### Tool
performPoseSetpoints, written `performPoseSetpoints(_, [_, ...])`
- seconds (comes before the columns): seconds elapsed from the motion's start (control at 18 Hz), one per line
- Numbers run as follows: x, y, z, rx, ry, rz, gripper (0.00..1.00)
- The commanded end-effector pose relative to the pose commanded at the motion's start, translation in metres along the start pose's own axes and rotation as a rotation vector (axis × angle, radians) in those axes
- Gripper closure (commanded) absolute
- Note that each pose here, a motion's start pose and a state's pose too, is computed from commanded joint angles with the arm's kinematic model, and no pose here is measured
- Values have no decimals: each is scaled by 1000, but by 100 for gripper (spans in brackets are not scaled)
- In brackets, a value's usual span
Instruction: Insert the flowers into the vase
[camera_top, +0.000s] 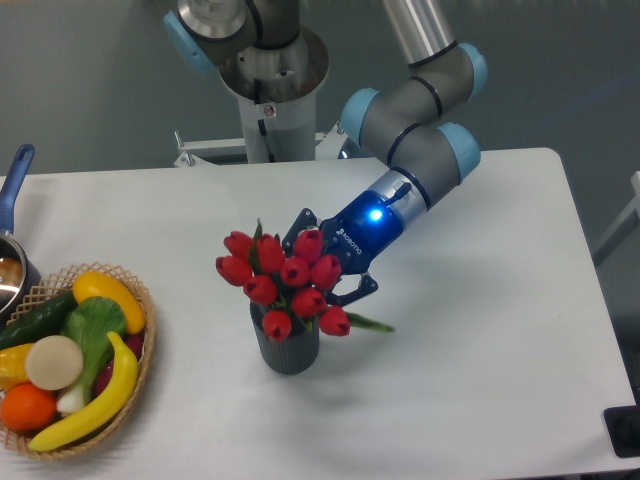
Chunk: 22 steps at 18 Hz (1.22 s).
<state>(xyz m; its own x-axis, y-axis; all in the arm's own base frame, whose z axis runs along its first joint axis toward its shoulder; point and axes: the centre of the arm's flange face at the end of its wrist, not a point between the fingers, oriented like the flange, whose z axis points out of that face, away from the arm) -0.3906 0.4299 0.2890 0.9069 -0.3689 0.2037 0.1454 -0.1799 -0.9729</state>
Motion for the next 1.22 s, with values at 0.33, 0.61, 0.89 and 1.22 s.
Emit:
performPoseSetpoints(0.33, [5, -8, 0, -3, -1, 23, 0])
performPoseSetpoints(0.61, [9, -14, -2, -41, -16, 95, 0])
performPoseSetpoints(0.89, [16, -20, -5, -258, -88, 189, 0])
performPoseSetpoints(1.22, [29, -41, -19, -487, -194, 269, 0])
